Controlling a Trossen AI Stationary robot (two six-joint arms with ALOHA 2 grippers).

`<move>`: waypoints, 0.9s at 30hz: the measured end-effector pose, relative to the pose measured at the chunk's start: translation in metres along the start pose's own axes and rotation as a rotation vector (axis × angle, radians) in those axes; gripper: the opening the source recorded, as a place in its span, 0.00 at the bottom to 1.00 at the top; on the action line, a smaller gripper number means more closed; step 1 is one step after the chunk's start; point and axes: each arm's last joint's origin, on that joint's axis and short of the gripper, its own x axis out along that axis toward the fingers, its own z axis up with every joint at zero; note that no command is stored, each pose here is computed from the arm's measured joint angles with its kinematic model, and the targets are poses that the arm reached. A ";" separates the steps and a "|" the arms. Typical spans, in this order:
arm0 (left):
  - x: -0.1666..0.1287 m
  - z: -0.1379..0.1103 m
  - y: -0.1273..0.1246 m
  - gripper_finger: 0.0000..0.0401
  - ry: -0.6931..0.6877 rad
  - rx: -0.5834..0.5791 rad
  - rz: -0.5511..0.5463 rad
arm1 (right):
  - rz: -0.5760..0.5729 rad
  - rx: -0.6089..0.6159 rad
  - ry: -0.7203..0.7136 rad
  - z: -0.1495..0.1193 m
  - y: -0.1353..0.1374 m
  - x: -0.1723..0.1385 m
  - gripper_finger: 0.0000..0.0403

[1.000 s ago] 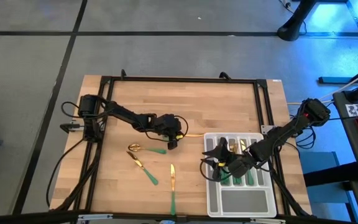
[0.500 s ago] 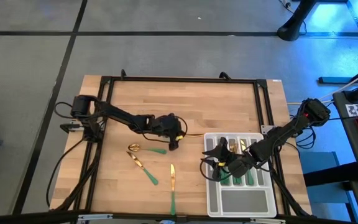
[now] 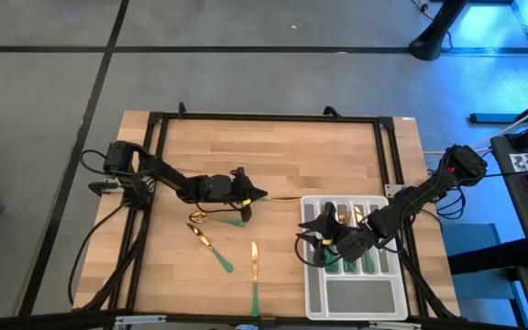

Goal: Sort silverware
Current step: Put the top center green knife into the silverware rack

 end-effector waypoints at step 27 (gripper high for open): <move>0.008 -0.007 -0.002 0.54 0.046 0.028 -0.029 | -0.062 -0.015 -0.036 0.001 -0.002 0.000 0.33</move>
